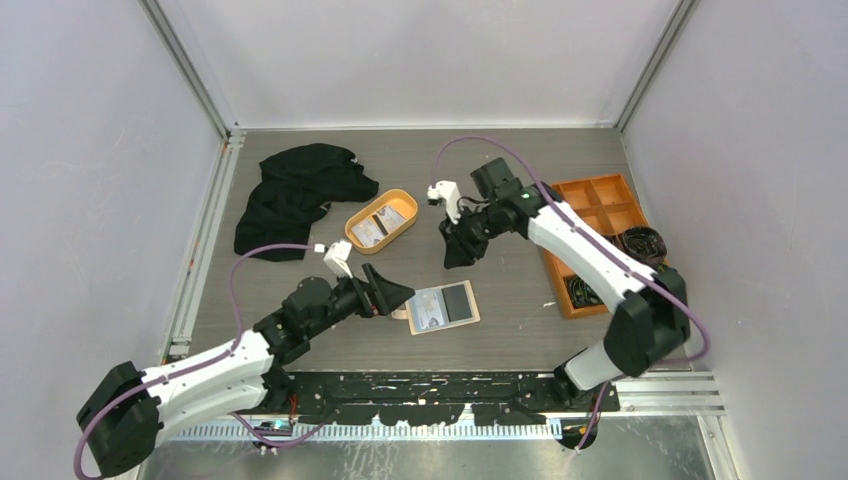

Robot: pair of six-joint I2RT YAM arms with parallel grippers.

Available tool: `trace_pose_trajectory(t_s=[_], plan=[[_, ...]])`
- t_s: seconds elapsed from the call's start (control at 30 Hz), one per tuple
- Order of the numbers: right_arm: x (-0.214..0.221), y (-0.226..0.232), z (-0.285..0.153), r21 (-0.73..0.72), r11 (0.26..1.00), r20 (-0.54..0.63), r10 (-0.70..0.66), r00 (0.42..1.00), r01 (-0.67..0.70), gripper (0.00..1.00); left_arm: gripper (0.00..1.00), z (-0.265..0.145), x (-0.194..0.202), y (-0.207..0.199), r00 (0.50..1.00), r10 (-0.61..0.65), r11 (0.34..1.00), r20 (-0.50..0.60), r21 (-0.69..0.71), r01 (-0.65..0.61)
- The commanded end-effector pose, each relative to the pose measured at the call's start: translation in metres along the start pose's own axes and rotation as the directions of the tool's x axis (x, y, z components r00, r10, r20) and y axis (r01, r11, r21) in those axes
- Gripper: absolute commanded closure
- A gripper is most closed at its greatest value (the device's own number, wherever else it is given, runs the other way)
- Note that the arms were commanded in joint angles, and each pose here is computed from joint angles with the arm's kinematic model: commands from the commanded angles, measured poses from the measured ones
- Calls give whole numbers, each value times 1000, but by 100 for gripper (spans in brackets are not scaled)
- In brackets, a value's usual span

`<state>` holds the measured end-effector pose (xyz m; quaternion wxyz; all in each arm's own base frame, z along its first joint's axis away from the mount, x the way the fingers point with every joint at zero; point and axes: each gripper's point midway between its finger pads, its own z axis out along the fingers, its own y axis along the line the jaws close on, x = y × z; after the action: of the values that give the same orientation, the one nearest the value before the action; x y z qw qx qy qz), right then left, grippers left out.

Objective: Put the credit cards into the card holder
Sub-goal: Insert the credit card into the card holder, then turn over the card slot in the card holder.

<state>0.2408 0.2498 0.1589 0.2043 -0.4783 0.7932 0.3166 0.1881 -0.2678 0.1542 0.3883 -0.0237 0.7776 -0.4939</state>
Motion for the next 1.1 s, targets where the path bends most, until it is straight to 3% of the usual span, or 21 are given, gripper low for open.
trace_pose_trajectory(t_s=[0.0, 0.1, 0.17, 0.23, 0.27, 0.5, 0.77, 0.9, 1.07], plan=[[-27, 10, -38, 53, 996, 166, -83, 983, 75, 68, 8, -12, -4, 10, 995, -65, 998, 81, 11, 64], [-40, 11, -66, 127, 990, 273, -98, 957, 66, 58, 8, -19, -7, 6, 988, -109, 993, 108, 46, 104], [-49, 11, -82, 188, 979, 340, -138, 930, 77, 37, 8, -22, -6, 5, 988, -116, 993, 98, 43, 112], [-58, 12, -91, 234, 965, 402, -208, 892, 120, 7, 9, -24, -8, 0, 989, -115, 993, 93, 50, 111], [-59, 14, -89, 224, 965, 422, -225, 878, 139, 1, 9, -25, -9, -2, 989, -115, 992, 93, 55, 110], [-53, 48, -58, -90, 981, 473, -107, 875, 169, 0, 10, -25, -7, -6, 989, -123, 990, 79, 78, 117], [-12, 37, -19, -105, 975, 457, -126, 880, 194, 0, 12, -25, 5, 5, 989, -139, 989, 42, 55, 137], [0, 31, -2, -130, 976, 386, -114, 915, 177, 1, 13, -27, 6, 9, 993, -112, 993, 45, 33, 111], [18, 15, 30, -82, 986, 236, -125, 964, 148, 16, 16, -31, 6, 13, 994, -96, 995, 50, 20, 95]])
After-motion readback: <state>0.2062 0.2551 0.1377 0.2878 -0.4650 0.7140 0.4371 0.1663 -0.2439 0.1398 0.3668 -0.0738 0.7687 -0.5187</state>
